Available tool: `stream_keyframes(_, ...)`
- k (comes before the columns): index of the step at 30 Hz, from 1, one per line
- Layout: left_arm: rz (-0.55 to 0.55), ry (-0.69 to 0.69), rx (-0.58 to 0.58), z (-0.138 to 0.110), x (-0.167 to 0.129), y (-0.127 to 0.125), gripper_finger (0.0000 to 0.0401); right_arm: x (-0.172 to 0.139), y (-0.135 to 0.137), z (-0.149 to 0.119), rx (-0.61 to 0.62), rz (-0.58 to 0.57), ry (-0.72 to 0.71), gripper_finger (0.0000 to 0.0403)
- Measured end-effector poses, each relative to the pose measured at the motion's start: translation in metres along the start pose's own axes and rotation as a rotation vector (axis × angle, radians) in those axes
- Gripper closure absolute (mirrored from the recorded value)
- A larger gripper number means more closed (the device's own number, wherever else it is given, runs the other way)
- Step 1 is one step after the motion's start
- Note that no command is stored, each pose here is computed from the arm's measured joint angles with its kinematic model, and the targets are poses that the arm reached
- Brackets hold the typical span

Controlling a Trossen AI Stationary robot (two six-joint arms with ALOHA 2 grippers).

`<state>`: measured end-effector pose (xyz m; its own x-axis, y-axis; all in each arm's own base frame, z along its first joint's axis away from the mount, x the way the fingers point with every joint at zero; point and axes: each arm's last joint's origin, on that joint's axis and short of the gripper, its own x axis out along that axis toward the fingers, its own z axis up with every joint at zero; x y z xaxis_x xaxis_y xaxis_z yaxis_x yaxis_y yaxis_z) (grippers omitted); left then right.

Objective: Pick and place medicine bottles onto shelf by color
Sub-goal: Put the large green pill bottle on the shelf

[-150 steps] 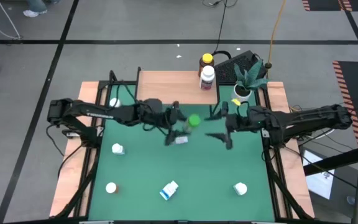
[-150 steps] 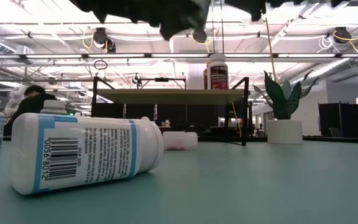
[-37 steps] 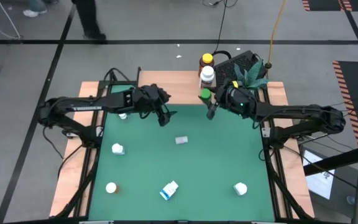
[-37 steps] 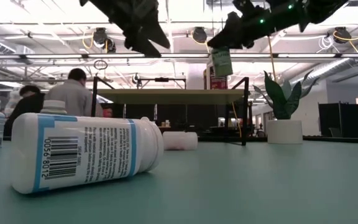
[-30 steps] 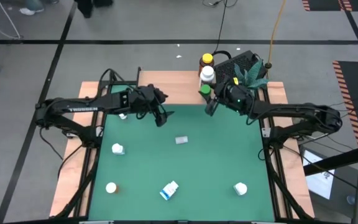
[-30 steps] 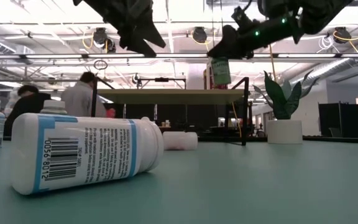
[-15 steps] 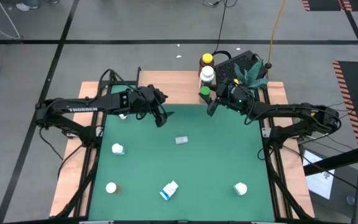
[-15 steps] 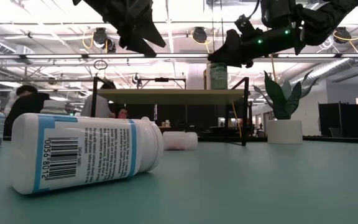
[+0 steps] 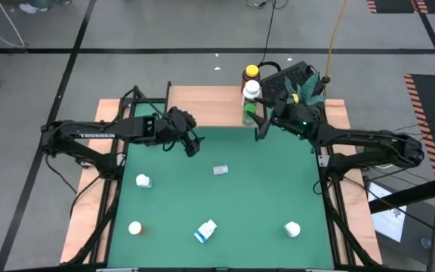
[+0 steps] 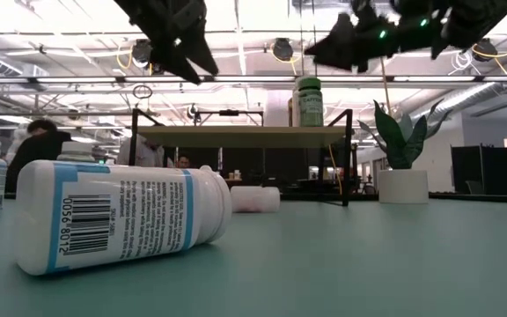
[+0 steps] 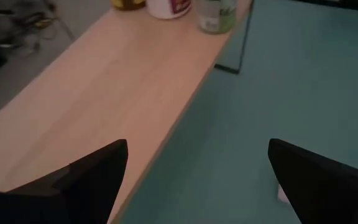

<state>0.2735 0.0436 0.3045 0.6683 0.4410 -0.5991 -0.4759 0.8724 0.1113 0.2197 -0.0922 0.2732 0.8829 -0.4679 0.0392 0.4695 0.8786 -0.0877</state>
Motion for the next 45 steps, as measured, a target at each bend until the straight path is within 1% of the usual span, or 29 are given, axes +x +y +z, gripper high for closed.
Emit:
stream_keyframes(2, 0.031, -0.01, -0.01, -0.002, -0.01, -0.006, 0.0011, -0.01, 0.007, 0.011, 0.005, 0.041, -0.039, 0.0131)
stream_keyframes(7, 0.092, -0.008, -0.037, -0.012, -0.038, -0.018, 0.0011, -0.026, 0.026, 0.028, -0.001, 0.254, -0.144, 0.0132)
stream_keyframes(9, 0.125, -0.006, -0.067, -0.018, -0.049, -0.022, 0.0011, -0.03, 0.029, 0.036, -0.013, 0.299, -0.215, 0.0134)
stream_keyframes(12, 0.216, 0.031, -0.121, -0.032, -0.063, -0.023, 0.0011, -0.033, 0.032, 0.043, -0.03, 0.309, -0.283, 0.0139)
stream_keyframes(17, 0.414, 0.055, -0.204, -0.054, -0.077, -0.02, 0.0011, -0.032, 0.032, 0.043, -0.076, 0.3, -0.309, 0.0144)
stream_keyframes(21, 0.542, 0.132, -0.23, -0.066, -0.082, -0.006, 0.0011, -0.033, 0.031, 0.046, -0.102, 0.284, -0.343, 0.0144)
stream_keyframes(24, 0.633, 0.222, -0.253, -0.07, -0.085, 0.012, 0.0011, -0.033, 0.03, 0.048, -0.125, 0.274, -0.365, 0.0144)
stream_keyframes(26, 0.673, 0.286, -0.279, -0.07, -0.084, 0.025, 0.0011, -0.034, 0.029, 0.05, -0.133, 0.264, -0.39, 0.0144)
stream_keyframes(28, 0.694, 0.34, -0.3, -0.071, -0.083, 0.039, 0.0011, -0.033, 0.028, 0.051, -0.145, 0.258, -0.398, 0.0144)
stream_keyframes(31, 0.685, 0.391, -0.325, -0.075, -0.076, 0.057, 0.0011, -0.033, 0.028, 0.051, -0.152, 0.256, -0.402, 0.0145)
stream_keyframes(33, 0.642, 0.412, -0.343, -0.08, -0.069, 0.067, 0.0011, -0.034, 0.028, 0.052, -0.158, 0.251, -0.419, 0.0145)
stream_keyframes(37, 0.517, 0.422, -0.359, -0.092, -0.05, 0.083, 0.0011, -0.034, 0.028, 0.052, -0.175, 0.247, -0.42, 0.0145)
stream_keyframes(38, 0.503, 0.429, -0.361, -0.096, -0.046, 0.087, 0.0011, -0.034, 0.028, 0.052, -0.179, 0.246, -0.422, 0.0145)
stream_keyframes(40, 0.498, 0.454, -0.372, -0.104, -0.04, 0.095, 0.0011, -0.034, 0.028, 0.053, -0.188, 0.242, -0.432, 0.0145)
stream_keyframes(45, 0.55, 0.545, -0.424, -0.126, -0.032, 0.113, 0.0011, -0.034, 0.028, 0.054, -0.207, 0.235, -0.446, 0.0145)
